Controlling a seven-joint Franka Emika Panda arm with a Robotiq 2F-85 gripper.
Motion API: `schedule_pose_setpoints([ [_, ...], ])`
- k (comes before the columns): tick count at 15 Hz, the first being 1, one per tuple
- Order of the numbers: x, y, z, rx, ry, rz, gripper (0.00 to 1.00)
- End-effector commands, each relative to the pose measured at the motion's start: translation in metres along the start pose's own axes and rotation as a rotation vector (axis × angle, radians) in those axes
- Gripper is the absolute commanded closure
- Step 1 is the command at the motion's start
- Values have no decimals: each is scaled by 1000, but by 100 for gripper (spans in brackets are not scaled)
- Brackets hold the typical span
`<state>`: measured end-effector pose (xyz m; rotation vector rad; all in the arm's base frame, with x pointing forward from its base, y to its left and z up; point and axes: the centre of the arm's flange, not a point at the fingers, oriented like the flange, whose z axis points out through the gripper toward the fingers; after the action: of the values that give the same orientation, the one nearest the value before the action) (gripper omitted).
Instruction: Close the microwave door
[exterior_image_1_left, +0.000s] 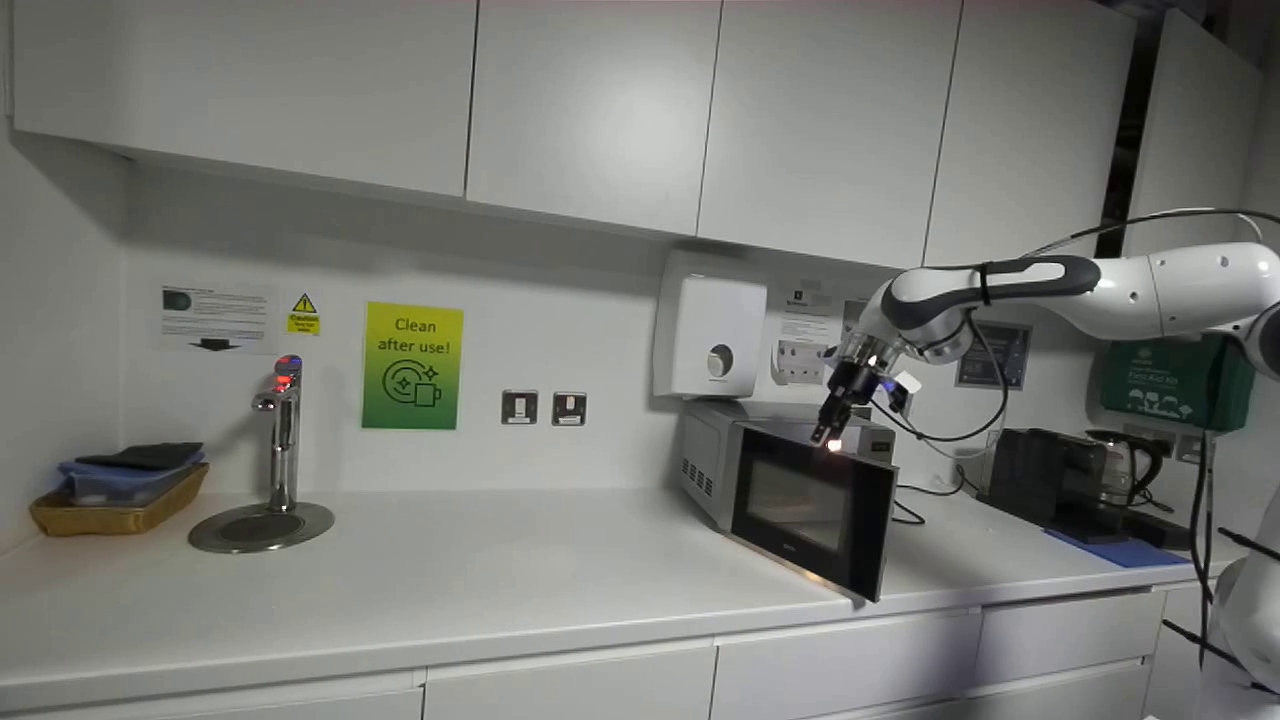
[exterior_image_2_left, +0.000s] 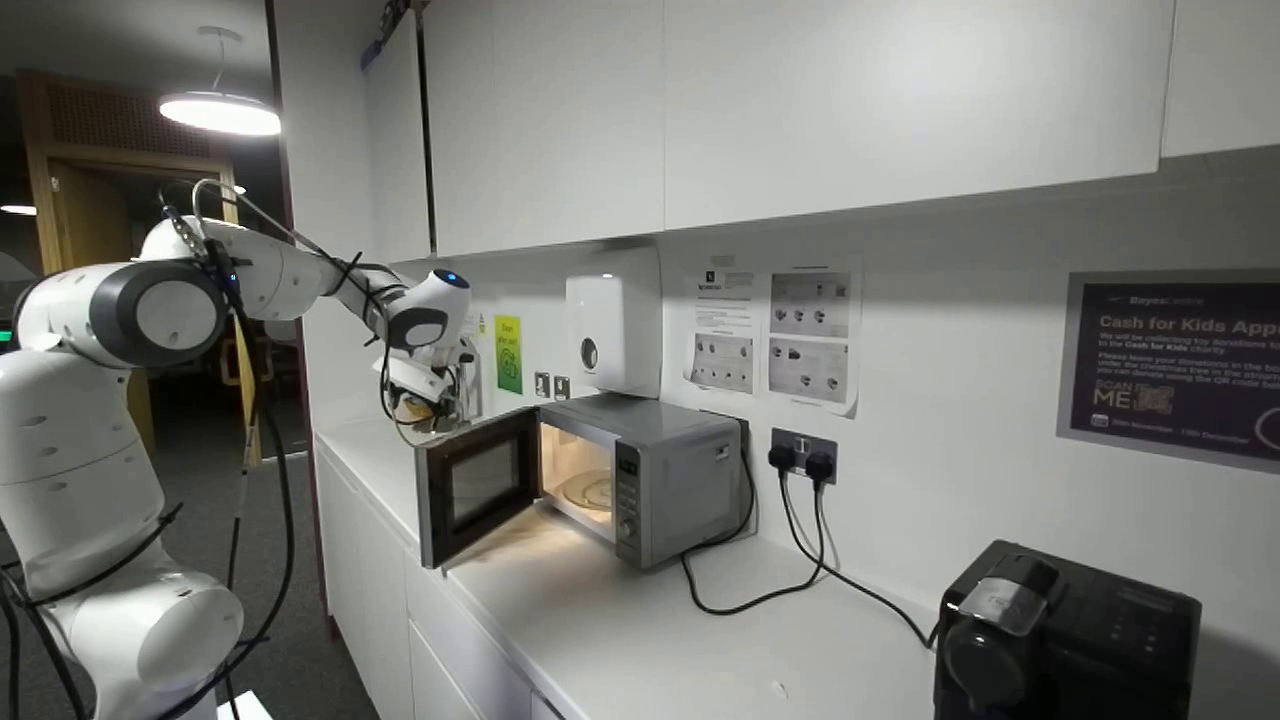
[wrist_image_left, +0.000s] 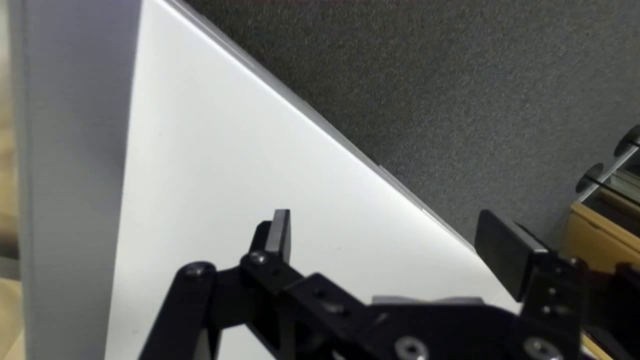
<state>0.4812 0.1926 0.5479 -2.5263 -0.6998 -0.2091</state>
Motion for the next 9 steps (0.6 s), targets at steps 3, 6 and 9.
schedule_pose_setpoints([
  [3, -5, -15, 11, -50, -168, 39, 0],
  [6, -13, -17, 21, -107, -244, 41, 0],
  [9, -19, -14, 31, -161, -305, 32, 0],
])
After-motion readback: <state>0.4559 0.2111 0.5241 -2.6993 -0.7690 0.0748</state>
